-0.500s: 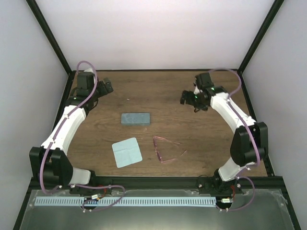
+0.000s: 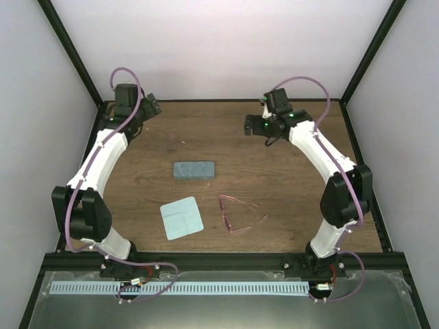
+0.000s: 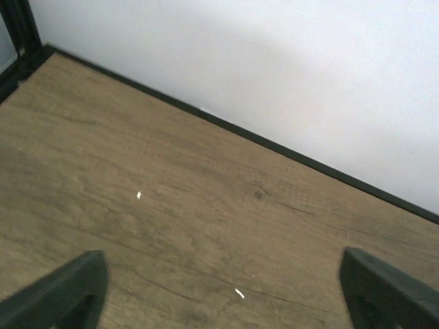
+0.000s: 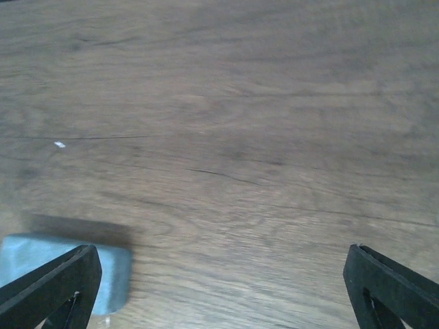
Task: Organize the sunglasses
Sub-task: Adjust the sunglasses case at the center of the board.
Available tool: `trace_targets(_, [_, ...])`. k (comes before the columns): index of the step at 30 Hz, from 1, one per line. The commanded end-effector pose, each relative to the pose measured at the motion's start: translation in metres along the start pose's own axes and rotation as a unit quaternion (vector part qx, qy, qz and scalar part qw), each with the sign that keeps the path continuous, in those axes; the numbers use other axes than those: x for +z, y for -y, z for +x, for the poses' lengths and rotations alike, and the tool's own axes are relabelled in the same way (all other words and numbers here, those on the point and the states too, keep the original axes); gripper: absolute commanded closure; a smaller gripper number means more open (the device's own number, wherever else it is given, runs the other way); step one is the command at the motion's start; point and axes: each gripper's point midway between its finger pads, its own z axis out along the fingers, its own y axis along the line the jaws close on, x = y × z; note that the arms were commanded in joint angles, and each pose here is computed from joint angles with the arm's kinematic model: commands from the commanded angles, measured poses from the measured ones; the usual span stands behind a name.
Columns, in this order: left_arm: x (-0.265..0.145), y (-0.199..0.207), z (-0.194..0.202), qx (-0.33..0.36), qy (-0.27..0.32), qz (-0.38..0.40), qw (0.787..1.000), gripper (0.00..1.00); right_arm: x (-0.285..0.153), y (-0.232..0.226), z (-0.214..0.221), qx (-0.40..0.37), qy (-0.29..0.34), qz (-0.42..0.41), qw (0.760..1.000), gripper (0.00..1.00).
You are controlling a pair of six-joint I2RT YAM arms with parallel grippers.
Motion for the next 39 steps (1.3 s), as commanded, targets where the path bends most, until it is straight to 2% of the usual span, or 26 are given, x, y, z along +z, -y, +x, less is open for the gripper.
trace_targets(1, [-0.001,-0.013,0.038,0.003,-0.036,-0.012,0.999,0.14,0.016,-0.007,0.005,0.024,-0.021,-0.08,0.996,0.0])
trace_targets(2, [-0.001,-0.013,0.05,0.005,-0.046,-0.007,0.999,0.21,0.019,-0.01,0.005,0.019,-0.021,-0.084,0.996,0.0])
trace_targets(4, [-0.003,-0.011,0.074,0.021,-0.07,0.003,0.997,0.43,0.029,-0.02,0.003,0.006,-0.025,-0.102,0.994,0.02])
trace_targets(5, [-0.005,-0.012,0.086,0.029,-0.083,-0.002,0.996,0.51,0.036,-0.024,0.005,0.005,-0.039,-0.107,0.994,0.29])
trace_targets(6, [-0.01,-0.013,0.096,0.034,-0.094,-0.009,0.995,0.6,0.044,-0.026,0.006,0.006,-0.053,-0.099,0.994,0.67])
trace_targets(7, [-0.017,-0.012,0.107,0.042,-0.105,-0.011,0.994,0.66,0.053,-0.027,0.009,0.001,-0.065,-0.084,0.994,0.9])
trace_targets(8, [-0.022,-0.01,0.117,0.051,-0.111,-0.006,0.993,0.73,0.063,-0.03,0.011,-0.013,-0.074,-0.07,0.995,0.98])
trace_targets(9, [-0.027,-0.005,0.129,0.062,-0.116,0.007,0.991,0.81,0.072,-0.033,0.013,-0.028,-0.077,-0.056,0.995,0.99])
trace_targets(11, [-0.035,-0.001,0.156,0.075,-0.141,0.024,0.987,0.88,0.089,-0.042,0.017,-0.055,-0.084,-0.05,0.994,0.99])
trace_targets(15, [-0.036,-0.009,0.204,0.084,-0.193,0.022,0.977,0.88,0.114,-0.07,0.015,-0.07,-0.092,-0.096,0.989,0.99])
trace_targets(19, [-0.024,-0.029,0.238,0.105,-0.235,-0.01,0.966,0.88,0.139,-0.081,0.025,-0.047,-0.11,-0.125,0.985,0.99])
trace_targets(28, [0.017,-0.035,0.265,0.134,-0.272,-0.043,0.952,0.87,0.163,-0.108,0.07,-0.065,-0.163,-0.171,0.97,0.99])
trace_targets(33, [0.034,-0.036,0.286,0.137,-0.304,-0.046,0.942,0.85,0.161,-0.114,0.087,-0.072,-0.184,-0.193,0.961,0.99])
trace_targets(39, [0.056,-0.029,0.282,0.151,-0.296,-0.049,0.942,0.84,0.145,-0.115,0.119,-0.075,-0.206,-0.198,0.955,0.99])
